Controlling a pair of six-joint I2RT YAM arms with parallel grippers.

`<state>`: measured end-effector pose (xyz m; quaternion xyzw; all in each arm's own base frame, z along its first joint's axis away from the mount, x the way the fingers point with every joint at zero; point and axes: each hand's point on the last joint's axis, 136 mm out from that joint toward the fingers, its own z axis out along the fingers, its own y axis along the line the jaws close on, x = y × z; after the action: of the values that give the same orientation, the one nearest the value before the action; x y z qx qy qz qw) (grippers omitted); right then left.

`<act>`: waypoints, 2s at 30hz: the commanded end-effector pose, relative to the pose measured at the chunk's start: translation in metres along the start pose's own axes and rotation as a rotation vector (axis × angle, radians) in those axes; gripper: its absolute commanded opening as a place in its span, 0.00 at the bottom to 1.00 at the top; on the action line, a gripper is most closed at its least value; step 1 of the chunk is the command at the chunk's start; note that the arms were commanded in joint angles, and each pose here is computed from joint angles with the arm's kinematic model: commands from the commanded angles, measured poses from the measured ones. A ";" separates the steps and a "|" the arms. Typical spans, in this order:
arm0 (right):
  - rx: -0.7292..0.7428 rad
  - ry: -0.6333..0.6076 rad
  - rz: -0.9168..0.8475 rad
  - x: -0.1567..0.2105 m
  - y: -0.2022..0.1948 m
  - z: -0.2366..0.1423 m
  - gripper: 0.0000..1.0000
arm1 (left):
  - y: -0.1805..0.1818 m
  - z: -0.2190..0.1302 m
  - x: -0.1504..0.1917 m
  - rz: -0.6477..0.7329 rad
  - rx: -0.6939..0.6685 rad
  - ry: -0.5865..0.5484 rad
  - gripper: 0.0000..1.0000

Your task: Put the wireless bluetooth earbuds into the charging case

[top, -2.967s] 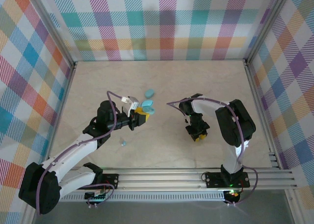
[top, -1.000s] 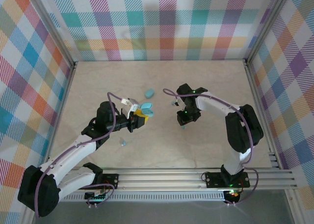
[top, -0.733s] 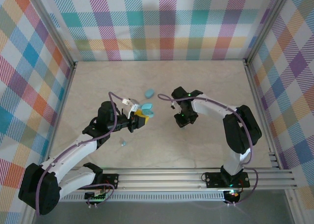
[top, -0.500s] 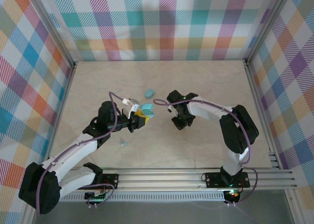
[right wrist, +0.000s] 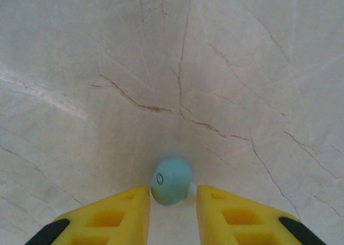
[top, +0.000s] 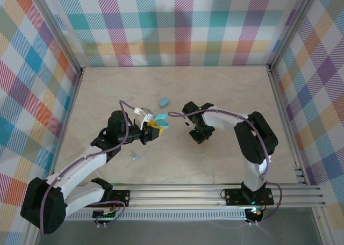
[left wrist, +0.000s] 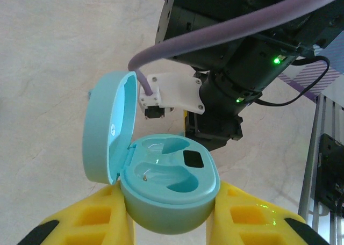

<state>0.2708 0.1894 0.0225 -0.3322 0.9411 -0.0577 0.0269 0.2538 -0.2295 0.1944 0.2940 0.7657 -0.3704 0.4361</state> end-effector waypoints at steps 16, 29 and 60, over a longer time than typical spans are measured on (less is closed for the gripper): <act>-0.012 0.007 -0.012 -0.012 0.008 0.009 0.33 | -0.003 0.001 -0.010 0.014 0.021 -0.017 0.00; -0.002 0.013 0.010 -0.013 0.004 0.010 0.17 | -0.002 0.002 -0.008 0.016 0.019 -0.013 0.00; -0.570 -0.690 -0.047 -0.040 0.077 -0.265 0.12 | -0.042 -0.004 -0.027 0.151 0.232 -0.130 0.00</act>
<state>0.2468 0.2773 0.2453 -0.3421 0.8771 0.2374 0.2395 0.2423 -0.2484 0.2186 0.3420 0.7042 -0.4288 0.4508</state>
